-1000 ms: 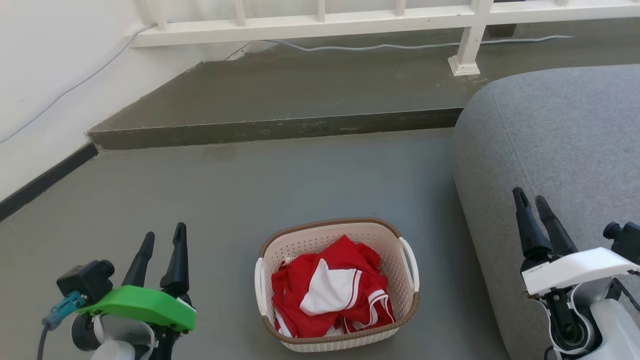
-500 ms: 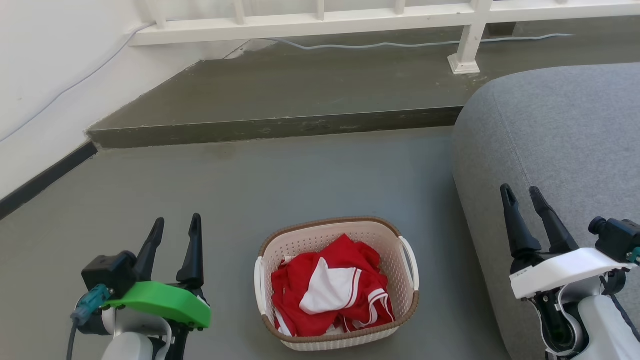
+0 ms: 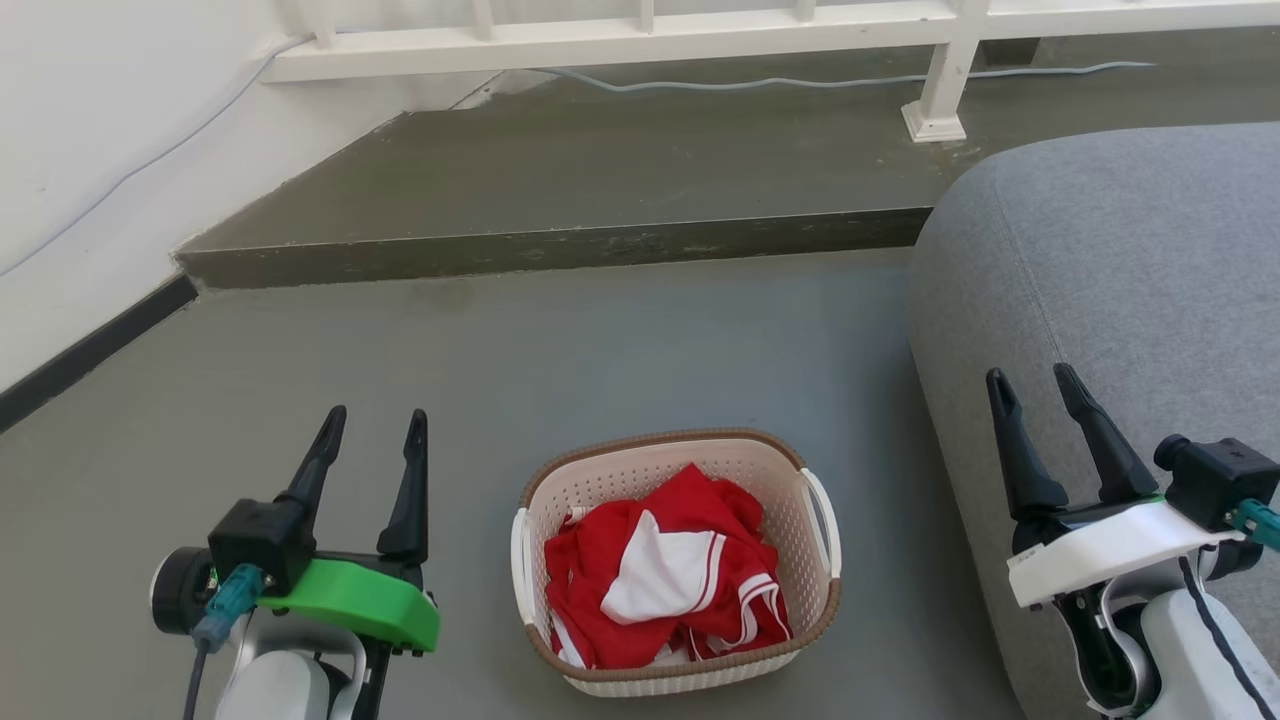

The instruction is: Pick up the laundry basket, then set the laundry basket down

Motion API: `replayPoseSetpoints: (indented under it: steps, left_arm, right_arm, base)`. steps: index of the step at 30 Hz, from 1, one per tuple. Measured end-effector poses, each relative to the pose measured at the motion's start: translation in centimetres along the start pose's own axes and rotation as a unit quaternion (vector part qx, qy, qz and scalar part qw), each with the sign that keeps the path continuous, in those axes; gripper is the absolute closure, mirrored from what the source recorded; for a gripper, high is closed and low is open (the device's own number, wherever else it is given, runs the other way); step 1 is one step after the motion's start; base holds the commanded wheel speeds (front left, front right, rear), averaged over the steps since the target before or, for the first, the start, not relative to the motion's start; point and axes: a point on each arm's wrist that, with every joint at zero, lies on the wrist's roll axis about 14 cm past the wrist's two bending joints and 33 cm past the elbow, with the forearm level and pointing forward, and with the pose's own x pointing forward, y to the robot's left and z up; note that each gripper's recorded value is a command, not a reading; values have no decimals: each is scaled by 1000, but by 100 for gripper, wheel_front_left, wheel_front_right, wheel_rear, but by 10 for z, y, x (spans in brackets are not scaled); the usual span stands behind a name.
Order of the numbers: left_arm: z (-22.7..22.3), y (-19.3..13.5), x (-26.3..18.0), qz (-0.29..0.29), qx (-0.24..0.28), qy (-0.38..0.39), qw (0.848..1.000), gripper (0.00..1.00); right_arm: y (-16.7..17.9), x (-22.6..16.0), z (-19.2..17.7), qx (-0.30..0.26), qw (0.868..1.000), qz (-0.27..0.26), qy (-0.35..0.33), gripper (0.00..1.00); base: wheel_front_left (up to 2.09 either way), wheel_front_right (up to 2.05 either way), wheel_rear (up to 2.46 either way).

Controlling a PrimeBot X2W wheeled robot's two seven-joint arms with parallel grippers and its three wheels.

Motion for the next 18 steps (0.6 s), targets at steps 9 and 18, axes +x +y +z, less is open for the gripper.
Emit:
replayPoseSetpoints:
  steps: [9, 18]
  left_arm:
    - [1, -2, 0, -4, 13, -3, 1000, 0]
    - [1, 0, 0, -1, 12, -3, 1000, 0]
  right_arm:
    - [2, 0, 1, -19, 1000, 5, -3, 0]
    - [3, 1, 1, -21, 1000, 5, -3, 0]
  base:
    - [0, 0, 0]
    - [0, 0, 0]
